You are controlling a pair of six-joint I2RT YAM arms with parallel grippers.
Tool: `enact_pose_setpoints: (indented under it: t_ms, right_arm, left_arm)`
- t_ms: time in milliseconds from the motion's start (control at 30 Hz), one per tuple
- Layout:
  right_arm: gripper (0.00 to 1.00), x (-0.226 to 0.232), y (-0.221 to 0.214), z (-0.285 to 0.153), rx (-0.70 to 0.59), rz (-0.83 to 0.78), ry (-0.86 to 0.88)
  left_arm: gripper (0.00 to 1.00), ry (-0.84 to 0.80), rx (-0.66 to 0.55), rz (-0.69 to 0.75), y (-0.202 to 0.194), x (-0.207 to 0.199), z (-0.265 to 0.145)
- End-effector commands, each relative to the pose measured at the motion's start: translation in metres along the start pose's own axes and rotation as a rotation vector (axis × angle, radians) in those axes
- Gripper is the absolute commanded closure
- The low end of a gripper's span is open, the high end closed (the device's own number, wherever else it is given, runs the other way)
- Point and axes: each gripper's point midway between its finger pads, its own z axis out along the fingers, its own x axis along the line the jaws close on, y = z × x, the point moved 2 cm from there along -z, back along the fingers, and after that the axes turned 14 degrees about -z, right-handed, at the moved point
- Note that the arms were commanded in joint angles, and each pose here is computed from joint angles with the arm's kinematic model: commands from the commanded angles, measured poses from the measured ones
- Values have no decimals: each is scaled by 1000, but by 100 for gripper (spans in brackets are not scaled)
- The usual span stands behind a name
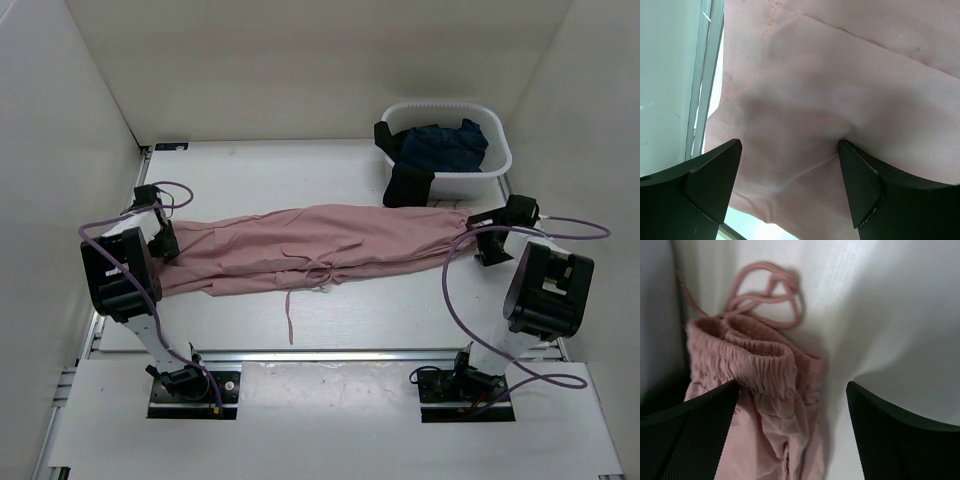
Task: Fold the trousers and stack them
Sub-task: Fold the trousers
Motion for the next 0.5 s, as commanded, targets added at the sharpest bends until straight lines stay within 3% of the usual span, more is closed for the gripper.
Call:
enact_pose_setpoints:
  t_ms: [0, 67, 167, 200, 300, 333, 367, 467]
  right_arm:
    - [8, 24, -3, 12, 28, 8, 61]
    - [11, 23, -10, 21, 50, 28, 47]
    - [35, 15, -20, 30, 66, 84, 30]
    - [51, 6, -28, 33, 92, 109, 17]
    - [76, -5, -37, 37, 120, 151, -5]
    - [91, -10, -38, 38, 123, 175, -17]
    - [99, -19, -40, 37, 122, 183, -36]
    - [100, -33, -29, 26, 68, 191, -49]
  left_arm:
    - [10, 6, 157, 53, -47, -4, 22]
    - [10, 6, 157, 53, -47, -4, 22]
    - [10, 17, 163, 57, -49, -2, 21]
    - [10, 15, 155, 54, -47, -1, 19]
    - [10, 15, 155, 54, -47, -1, 19]
    - [10, 15, 155, 54, -47, -1, 19]
    - [10, 13, 145, 49, -44, -1, 17]
    - [10, 9, 142, 59, -44, -3, 13]
